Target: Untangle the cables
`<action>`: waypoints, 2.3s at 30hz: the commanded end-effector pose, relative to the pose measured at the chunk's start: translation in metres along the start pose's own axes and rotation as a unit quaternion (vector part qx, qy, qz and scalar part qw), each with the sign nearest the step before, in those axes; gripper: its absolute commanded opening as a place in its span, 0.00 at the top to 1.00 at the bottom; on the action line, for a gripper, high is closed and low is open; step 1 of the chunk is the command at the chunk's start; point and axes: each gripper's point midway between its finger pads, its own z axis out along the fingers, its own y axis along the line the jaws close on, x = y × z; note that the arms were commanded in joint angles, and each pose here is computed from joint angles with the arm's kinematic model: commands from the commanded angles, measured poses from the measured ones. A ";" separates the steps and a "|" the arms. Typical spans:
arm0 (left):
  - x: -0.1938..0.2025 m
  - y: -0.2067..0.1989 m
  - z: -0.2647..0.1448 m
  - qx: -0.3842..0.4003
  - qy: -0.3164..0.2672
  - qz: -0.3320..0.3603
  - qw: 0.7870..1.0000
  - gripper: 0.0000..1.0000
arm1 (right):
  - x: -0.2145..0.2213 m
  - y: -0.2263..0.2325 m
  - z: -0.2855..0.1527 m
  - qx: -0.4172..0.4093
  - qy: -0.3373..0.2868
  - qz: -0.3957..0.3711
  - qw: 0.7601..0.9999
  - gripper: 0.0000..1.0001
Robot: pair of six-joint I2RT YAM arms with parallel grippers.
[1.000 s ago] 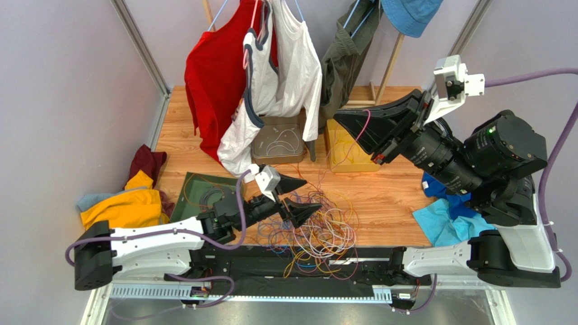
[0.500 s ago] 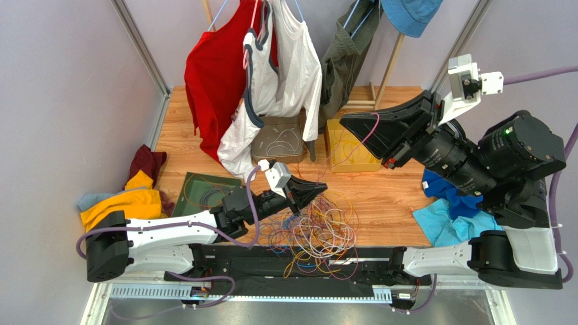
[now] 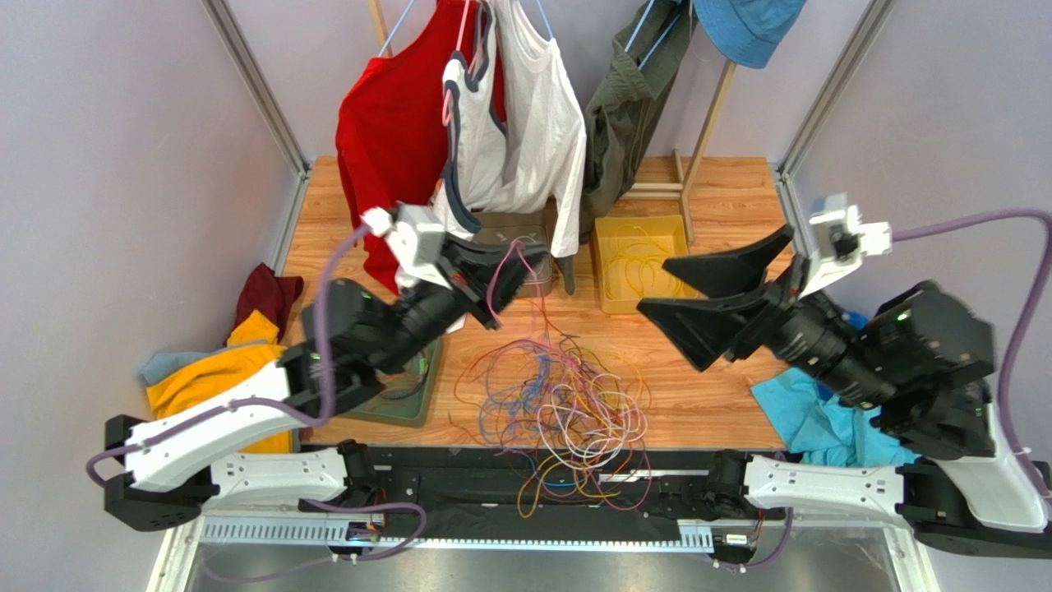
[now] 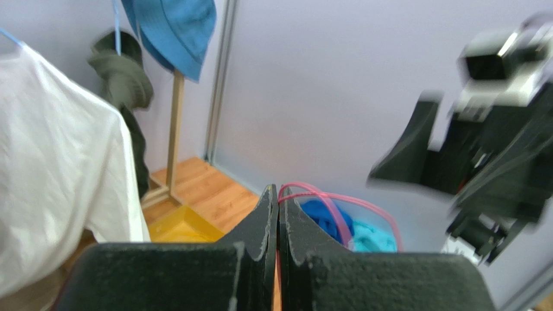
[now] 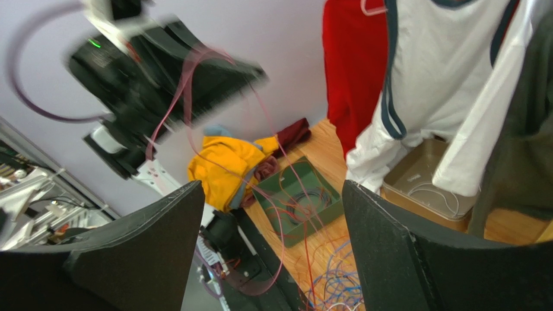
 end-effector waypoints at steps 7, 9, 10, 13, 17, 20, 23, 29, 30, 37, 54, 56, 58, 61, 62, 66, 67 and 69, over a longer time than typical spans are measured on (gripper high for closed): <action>-0.053 0.001 0.013 -0.040 0.052 0.046 0.997 1.00 | 0.119 -0.048 0.007 0.059 0.045 0.046 0.996 0.17; -0.061 -0.002 0.016 -0.036 0.055 0.046 0.997 1.00 | 0.130 -0.051 0.010 0.064 0.052 0.046 0.996 0.17; -0.060 -0.002 0.017 -0.036 0.060 0.047 0.996 1.00 | 0.138 -0.053 0.011 0.066 0.058 0.044 0.995 0.18; -0.055 0.001 0.020 -0.049 0.073 0.048 0.995 1.00 | 0.141 -0.054 0.011 0.064 0.060 0.044 0.995 0.20; -0.044 0.009 0.015 -0.069 0.089 0.046 0.993 1.00 | 0.154 -0.057 0.010 0.065 0.068 0.044 0.995 0.21; -0.034 0.014 0.010 -0.081 0.106 0.038 0.990 1.00 | 0.157 -0.058 0.007 0.062 0.065 0.049 0.995 0.21; -0.019 0.018 0.002 -0.093 0.132 0.027 0.987 1.00 | 0.164 -0.060 0.004 0.060 0.065 0.054 0.995 0.22; 0.017 0.057 -0.034 -0.189 0.198 0.042 0.961 1.00 | 0.180 -0.074 -0.006 0.079 0.059 0.068 0.993 0.25; 0.019 0.070 -0.041 -0.224 0.201 0.050 0.952 1.00 | 0.180 -0.075 -0.009 0.078 0.056 0.072 0.993 0.25; 0.058 0.134 -0.106 -0.330 0.241 0.000 0.912 1.00 | 0.193 -0.083 -0.017 0.087 0.057 0.079 0.991 0.27; 0.000 0.190 -0.193 -0.503 0.172 0.040 0.846 1.00 | 0.195 -0.095 -0.026 0.107 0.049 0.072 0.990 0.28; -0.009 0.193 -0.202 -0.517 0.163 0.045 0.839 1.00 | 0.195 -0.095 -0.026 0.106 0.049 0.071 0.991 0.28; -0.015 0.196 -0.207 -0.529 0.160 0.053 0.832 1.00 | 0.196 -0.094 -0.025 0.103 0.049 0.071 0.991 0.28; -0.006 0.203 -0.207 -0.538 0.172 0.047 0.824 1.00 | 0.198 -0.092 -0.022 0.098 0.051 0.073 0.991 0.29; 0.001 0.204 -0.205 -0.534 0.179 0.041 0.825 1.00 | 0.199 -0.091 -0.022 0.095 0.052 0.074 0.991 0.29; 0.047 0.225 -0.205 -0.544 0.210 0.010 0.813 1.00 | 0.203 -0.092 -0.023 0.095 0.056 0.078 0.991 0.29; 0.053 0.229 -0.201 -0.541 0.204 0.002 0.816 1.00 | 0.205 -0.093 -0.024 0.097 0.058 0.079 0.990 0.29; 0.080 0.236 -0.202 -0.535 0.223 -0.022 0.815 1.00 | 0.207 -0.095 -0.027 0.101 0.059 0.081 0.990 0.29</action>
